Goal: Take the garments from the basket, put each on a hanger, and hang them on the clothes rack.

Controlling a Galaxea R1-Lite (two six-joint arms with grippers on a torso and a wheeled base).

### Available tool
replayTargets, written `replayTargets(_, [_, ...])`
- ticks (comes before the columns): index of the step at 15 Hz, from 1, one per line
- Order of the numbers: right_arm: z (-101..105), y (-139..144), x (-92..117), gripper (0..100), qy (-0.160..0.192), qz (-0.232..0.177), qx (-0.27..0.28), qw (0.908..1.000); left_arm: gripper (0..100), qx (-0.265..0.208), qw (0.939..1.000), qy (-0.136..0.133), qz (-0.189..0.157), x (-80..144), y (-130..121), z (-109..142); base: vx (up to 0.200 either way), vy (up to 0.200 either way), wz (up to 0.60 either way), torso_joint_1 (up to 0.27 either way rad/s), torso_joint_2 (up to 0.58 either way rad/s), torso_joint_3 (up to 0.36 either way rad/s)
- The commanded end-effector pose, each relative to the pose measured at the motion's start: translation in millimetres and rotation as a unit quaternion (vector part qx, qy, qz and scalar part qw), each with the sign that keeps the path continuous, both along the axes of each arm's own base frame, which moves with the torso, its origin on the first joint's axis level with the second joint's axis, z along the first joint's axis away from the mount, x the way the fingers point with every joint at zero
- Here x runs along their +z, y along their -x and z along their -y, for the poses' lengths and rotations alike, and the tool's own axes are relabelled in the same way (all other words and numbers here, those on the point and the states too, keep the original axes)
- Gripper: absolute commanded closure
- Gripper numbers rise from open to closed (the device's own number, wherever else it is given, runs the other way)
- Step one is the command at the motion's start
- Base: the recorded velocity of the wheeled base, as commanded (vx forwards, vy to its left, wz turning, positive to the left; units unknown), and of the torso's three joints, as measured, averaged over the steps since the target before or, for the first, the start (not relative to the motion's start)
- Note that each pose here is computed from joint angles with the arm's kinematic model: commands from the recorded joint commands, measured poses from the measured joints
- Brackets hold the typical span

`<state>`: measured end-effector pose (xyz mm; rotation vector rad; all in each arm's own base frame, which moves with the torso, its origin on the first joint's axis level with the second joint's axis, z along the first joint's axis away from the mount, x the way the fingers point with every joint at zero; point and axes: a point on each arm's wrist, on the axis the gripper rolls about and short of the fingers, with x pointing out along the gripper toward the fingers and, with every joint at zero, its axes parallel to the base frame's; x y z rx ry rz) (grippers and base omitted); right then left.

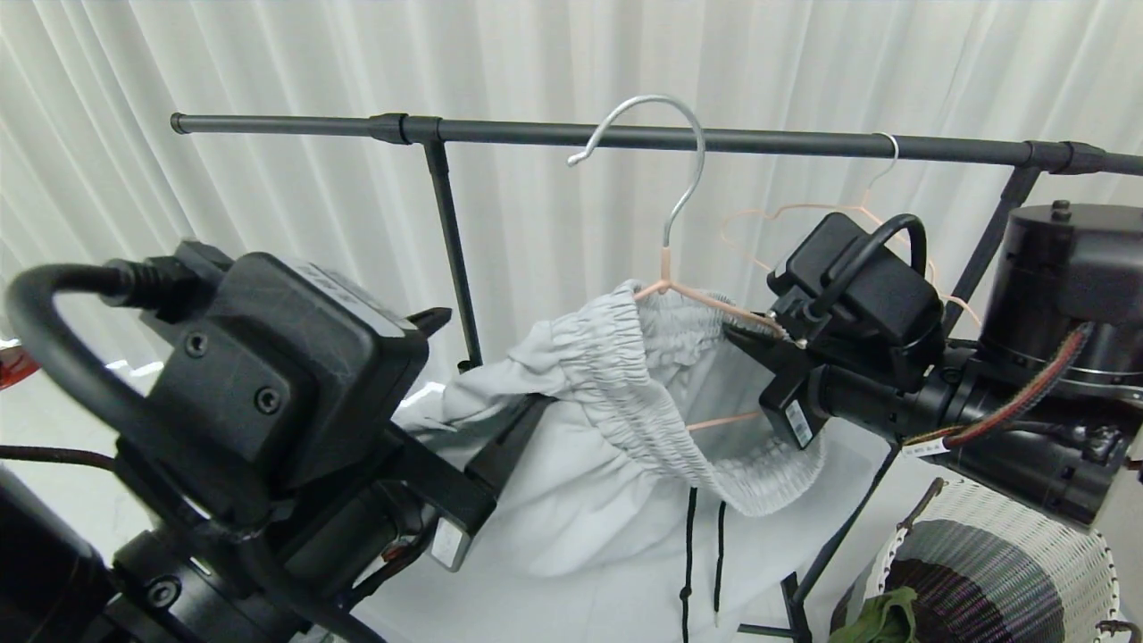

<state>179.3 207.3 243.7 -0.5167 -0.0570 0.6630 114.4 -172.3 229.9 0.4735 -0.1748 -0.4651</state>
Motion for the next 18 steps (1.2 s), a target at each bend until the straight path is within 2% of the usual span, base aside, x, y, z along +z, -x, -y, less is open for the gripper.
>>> replayTargets(1, [8, 3, 9, 100, 0.001, 0.022, -0.002, 0.9998, 0, 0.0, 1.0, -0.003, -0.002, -4, 5, -8, 0.0, 0.0, 0.0, 0.0, 0.0, 0.0])
replayTargets(8, [51, -2, 15, 100, 0.007, 0.043, -0.069, 0.9967, 0, -0.003, 0.9997, 0.021, 0.014, -3, 25, -42, 0.0, 0.0, 0.0, 0.0, 0.0, 0.0])
replayTargets(10, [57, -2, 17, 100, 0.004, 0.046, -0.079, 0.9958, 0, -0.003, 0.9999, 0.008, 0.006, -13, 28, -48, 0.0, 0.0, 0.0, 0.0, 0.0, 0.0])
replayTargets(11, [59, -2, 18, 100, 0.002, 0.049, -0.083, 0.9954, 0, 0.0, 1.0, -0.007, -0.004, -25, 30, -52, 0.0, 0.0, 0.0, 0.0, 0.0, 0.0])
replayTargets(13, [62, 1, 22, 100, -0.003, 0.054, -0.083, 0.9951, 0, 0.045, 0.9963, -0.059, -0.042, -61, 26, -70, 0.0, 0.0, 0.0, 0.0, 0.0, 0.0])
replayTargets(14, [63, 2, 23, 100, -0.005, 0.056, -0.084, 0.9949, 0, 0.049, 0.9941, -0.075, -0.061, -73, 24, -77, 0.0, 0.0, 0.0, 0.0, 0.0, 0.0])
replayTargets(18, [57, 9, 24, 100, -0.008, 0.057, -0.064, 0.9963, 0, 0.027, 0.99, -0.078, -0.114, -94, 16, -90, 0.0, 0.0, 0.0, 0.0, 0.0, 0.0])
